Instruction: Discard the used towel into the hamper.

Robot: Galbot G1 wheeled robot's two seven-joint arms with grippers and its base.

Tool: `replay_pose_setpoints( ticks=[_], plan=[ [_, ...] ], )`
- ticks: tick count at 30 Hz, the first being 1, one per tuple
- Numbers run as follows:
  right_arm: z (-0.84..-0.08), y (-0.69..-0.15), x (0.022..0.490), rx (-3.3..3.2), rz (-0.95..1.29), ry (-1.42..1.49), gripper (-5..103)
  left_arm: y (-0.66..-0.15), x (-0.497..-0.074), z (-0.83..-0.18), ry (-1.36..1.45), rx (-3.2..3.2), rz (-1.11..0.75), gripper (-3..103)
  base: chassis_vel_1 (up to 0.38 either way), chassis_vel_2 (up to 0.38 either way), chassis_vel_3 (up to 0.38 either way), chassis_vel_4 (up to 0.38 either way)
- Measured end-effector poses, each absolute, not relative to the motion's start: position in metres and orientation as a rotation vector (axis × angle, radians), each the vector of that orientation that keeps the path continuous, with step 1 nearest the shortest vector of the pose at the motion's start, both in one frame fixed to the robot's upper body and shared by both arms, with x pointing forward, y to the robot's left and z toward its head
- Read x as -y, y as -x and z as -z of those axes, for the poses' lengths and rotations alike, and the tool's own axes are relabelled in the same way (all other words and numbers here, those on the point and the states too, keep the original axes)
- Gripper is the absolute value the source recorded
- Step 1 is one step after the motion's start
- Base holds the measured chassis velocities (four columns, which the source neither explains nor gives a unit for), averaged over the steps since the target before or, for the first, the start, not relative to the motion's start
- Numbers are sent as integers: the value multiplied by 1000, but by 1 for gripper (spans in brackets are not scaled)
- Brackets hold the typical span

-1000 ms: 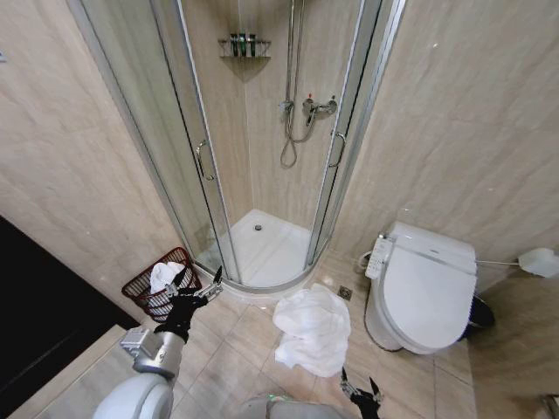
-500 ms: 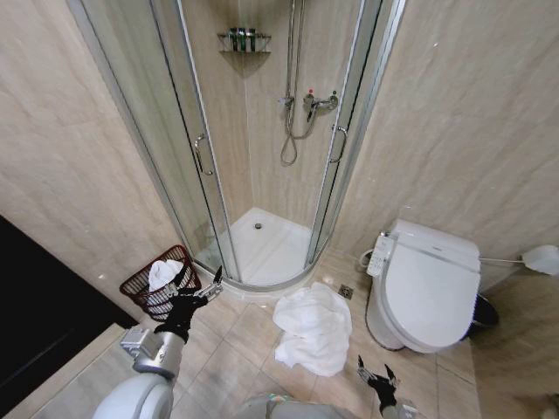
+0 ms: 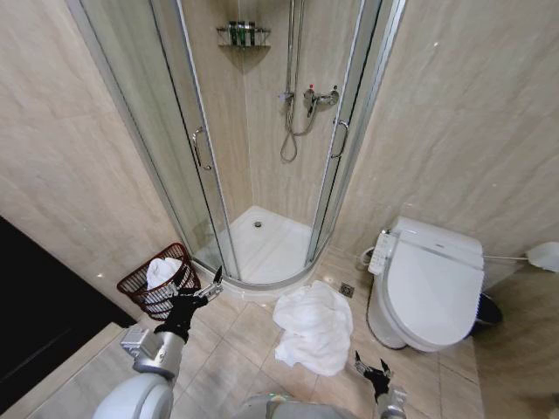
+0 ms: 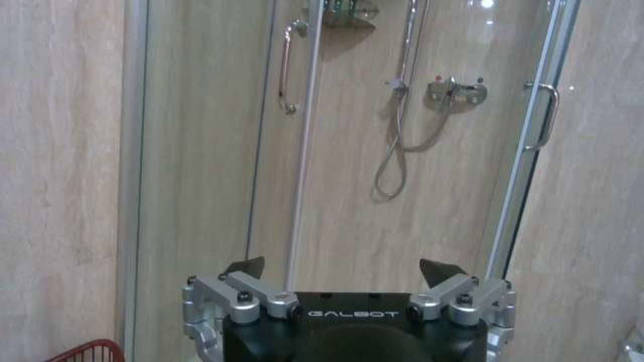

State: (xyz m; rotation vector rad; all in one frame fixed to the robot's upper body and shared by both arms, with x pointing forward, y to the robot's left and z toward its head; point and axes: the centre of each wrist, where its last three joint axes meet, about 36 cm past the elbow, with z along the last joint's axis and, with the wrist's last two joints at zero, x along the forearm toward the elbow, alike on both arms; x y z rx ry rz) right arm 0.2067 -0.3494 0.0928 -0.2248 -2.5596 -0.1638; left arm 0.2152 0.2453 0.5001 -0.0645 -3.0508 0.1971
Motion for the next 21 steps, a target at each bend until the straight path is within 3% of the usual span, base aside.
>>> replay_pose_setpoints(
  ticks=[21],
  plan=[
    [-45, -215, 376, 2778, -241, -51, 100, -215, -245, -500, 64, 3051, -197, 100, 0, 0, 0, 0]
  ],
)
